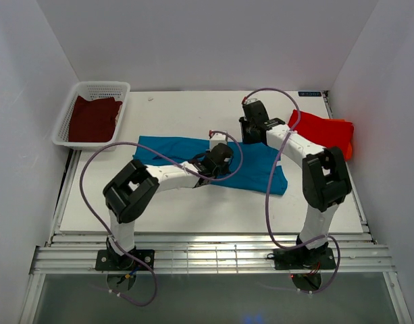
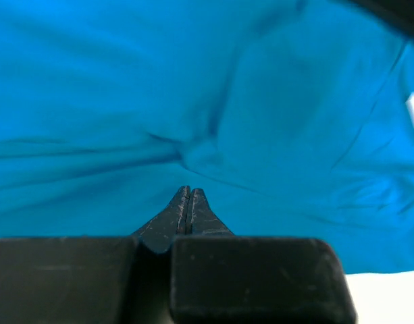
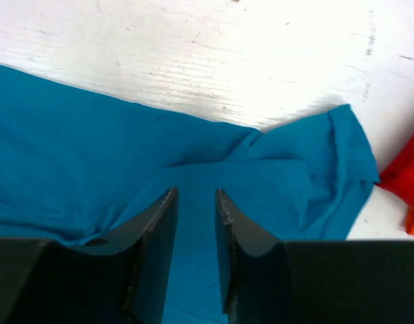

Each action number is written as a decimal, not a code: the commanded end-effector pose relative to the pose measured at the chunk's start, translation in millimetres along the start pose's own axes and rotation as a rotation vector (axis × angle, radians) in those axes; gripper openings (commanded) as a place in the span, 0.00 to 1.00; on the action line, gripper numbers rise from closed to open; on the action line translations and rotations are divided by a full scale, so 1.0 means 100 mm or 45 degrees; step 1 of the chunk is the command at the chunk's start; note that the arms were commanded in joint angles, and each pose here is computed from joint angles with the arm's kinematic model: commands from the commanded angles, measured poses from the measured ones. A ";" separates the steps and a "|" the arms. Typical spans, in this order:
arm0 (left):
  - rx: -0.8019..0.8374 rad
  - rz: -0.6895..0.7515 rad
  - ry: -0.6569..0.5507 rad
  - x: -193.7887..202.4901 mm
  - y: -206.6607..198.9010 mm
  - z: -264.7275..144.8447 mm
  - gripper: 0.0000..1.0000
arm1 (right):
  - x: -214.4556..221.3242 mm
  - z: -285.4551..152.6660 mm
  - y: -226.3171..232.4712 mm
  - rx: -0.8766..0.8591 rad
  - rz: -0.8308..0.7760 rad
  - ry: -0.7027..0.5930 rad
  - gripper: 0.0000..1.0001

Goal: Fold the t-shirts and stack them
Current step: Fold the tshirt

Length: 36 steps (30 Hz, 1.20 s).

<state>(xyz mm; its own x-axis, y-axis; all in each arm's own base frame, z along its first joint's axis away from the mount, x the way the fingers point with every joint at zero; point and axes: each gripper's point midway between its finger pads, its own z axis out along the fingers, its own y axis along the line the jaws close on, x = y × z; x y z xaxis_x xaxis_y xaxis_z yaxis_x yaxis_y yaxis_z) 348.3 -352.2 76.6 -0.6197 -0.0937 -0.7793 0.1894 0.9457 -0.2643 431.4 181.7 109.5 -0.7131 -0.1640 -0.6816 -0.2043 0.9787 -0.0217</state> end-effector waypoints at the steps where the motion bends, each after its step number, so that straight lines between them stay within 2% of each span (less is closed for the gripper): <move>1: 0.167 0.005 0.012 0.06 -0.47 0.05 0.00 | -0.16 0.16 0.09 -0.054 -0.042 -0.017 0.36; 9: 0.214 0.003 0.038 0.23 -0.66 0.09 0.00 | 0.13 0.37 0.12 -0.076 -0.066 0.083 0.40; 21: 0.148 0.013 0.075 0.40 -0.49 0.10 0.00 | 0.46 0.58 0.11 -0.067 -0.084 0.194 0.37; 23: 0.138 0.018 0.088 0.44 -0.46 0.12 0.00 | 0.52 0.62 0.10 -0.063 -0.087 0.215 0.33; 27: 0.125 0.009 0.111 0.53 -0.42 0.13 0.00 | 0.54 0.64 0.08 -0.048 -0.088 0.222 0.08; 36: 0.027 -0.012 0.180 0.78 -0.24 0.22 0.00 | 0.08 0.31 0.01 -0.009 -0.080 0.078 0.08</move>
<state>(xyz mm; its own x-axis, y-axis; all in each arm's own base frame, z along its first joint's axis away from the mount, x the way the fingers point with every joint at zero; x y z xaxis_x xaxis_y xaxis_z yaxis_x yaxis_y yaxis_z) 316.8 -398.2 26.5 -0.6959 -0.0605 -0.7156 0.2415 0.9187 -0.3124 431.1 186.5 30.8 -0.8020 -0.2524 -0.5414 -0.2722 0.9612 -0.0449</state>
